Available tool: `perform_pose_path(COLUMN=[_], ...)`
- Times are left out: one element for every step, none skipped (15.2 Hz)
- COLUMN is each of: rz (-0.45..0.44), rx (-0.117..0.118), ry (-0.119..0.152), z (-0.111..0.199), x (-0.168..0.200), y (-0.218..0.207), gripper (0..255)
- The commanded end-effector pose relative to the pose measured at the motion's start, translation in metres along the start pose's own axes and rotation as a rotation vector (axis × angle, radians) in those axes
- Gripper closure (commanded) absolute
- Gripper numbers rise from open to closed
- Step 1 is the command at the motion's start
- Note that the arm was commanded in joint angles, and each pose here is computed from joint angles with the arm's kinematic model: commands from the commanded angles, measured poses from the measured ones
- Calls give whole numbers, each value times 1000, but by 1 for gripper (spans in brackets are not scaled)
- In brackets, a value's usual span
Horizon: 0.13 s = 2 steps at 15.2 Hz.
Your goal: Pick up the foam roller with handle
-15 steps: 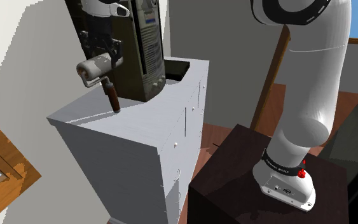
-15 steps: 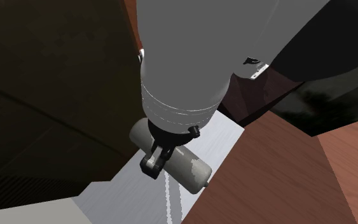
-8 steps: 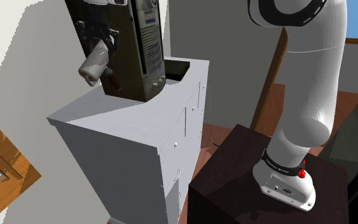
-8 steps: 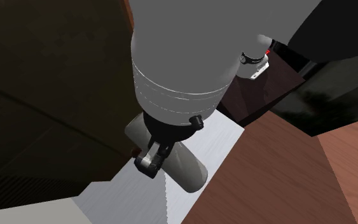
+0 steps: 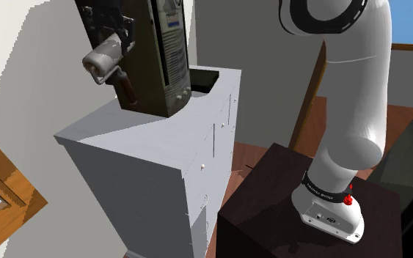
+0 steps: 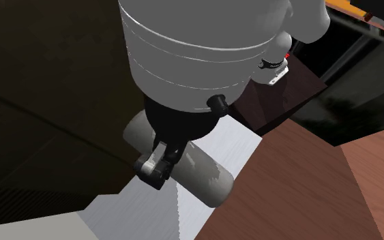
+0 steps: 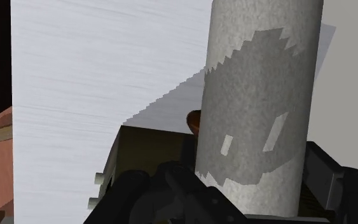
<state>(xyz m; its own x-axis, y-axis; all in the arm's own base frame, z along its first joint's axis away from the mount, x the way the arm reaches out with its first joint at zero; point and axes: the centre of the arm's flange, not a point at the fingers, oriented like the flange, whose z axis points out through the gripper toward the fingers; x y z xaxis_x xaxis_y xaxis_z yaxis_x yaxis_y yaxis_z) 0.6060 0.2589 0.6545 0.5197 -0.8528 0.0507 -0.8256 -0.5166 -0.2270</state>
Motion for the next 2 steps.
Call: perform_pose_path(rz=[0, 0], rx=[1, 1], ry=[0, 0], z=[-7, -7], x=[0, 0], y=[-1, -1], gripper=[255, 255])
